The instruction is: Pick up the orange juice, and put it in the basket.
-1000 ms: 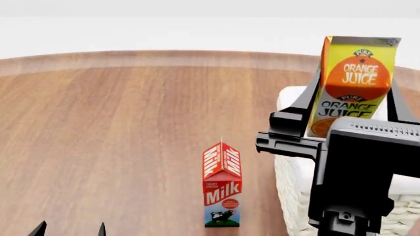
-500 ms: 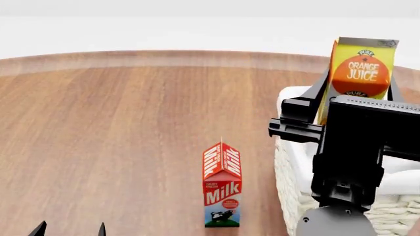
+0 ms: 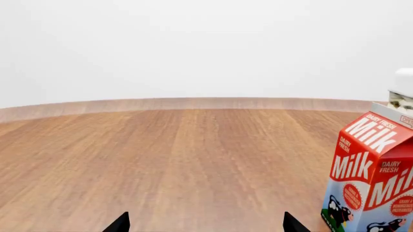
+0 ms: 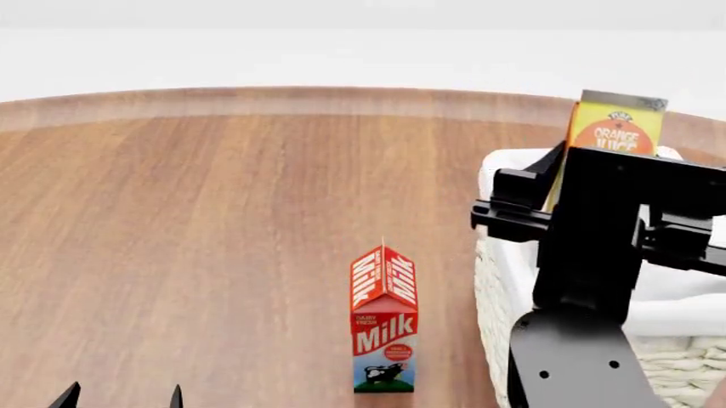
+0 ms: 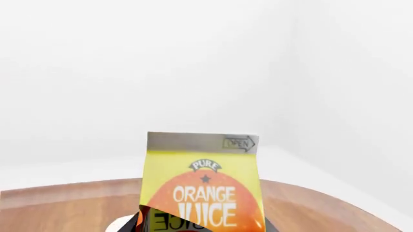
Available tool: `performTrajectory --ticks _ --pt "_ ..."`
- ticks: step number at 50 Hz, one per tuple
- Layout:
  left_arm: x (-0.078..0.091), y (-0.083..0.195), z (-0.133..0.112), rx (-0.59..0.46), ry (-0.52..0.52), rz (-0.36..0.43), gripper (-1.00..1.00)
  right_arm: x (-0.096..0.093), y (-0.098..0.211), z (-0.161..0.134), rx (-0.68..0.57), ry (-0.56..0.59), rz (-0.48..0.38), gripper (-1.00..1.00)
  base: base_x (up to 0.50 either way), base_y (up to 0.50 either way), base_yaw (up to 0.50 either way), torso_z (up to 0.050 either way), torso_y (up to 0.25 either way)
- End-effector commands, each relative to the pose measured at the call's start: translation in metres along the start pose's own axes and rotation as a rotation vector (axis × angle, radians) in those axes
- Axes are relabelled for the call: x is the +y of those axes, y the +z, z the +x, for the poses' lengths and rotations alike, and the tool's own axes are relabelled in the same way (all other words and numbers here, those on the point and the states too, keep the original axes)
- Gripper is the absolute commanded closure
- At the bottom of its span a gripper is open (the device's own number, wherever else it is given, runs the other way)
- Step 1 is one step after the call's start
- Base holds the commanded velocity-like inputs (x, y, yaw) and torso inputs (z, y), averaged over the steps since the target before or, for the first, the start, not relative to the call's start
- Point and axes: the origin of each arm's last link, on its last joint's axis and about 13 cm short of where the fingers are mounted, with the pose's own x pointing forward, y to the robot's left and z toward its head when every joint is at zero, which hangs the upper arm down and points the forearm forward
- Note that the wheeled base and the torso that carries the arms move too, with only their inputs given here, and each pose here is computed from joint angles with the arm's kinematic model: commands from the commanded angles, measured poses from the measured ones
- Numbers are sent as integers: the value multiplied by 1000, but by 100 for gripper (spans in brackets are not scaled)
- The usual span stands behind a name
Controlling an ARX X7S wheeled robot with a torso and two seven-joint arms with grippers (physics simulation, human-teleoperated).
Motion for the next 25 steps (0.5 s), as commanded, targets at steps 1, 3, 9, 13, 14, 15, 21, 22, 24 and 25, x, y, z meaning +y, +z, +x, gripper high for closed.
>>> performTrajectory --ticks 1,3,9,13,14,15,21,22,24,25 --pt "0 0 0 0 0 0 -100 -1 1 11 11 -35 -40 100 0 0 0 0 0" --pt "0 0 0 0 0 0 -100 -1 1 12 9 -38 -41 100 0 0 0 0 0" --pt "0 0 0 0 0 0 -100 0 -2 15 7 -46 -56 100 0 0 0 2 0" --pt "0 0 0 0 0 0 -100 0 -3 17 13 -49 -53 100 0 0 0 0 3" --pt "0 0 0 0 0 0 -100 -1 -3 17 16 -50 -51 100 0 0 0 0 0" --pt "0 0 0 0 0 0 -100 -1 -3 17 16 -50 -51 100 0 0 0 0 0" --pt "0 0 0 0 0 0 -100 -2 -1 21 18 -64 -62 100 0 0 0 0 0" --pt "0 0 0 0 0 0 -100 -2 0 22 18 -67 -62 100 0 0 0 0 0" --pt "0 0 0 0 0 0 -100 -3 1 23 20 -71 -61 100 0 0 0 0 0" --pt "0 0 0 0 0 0 -100 -3 1 23 20 -71 -61 100 0 0 0 0 10"
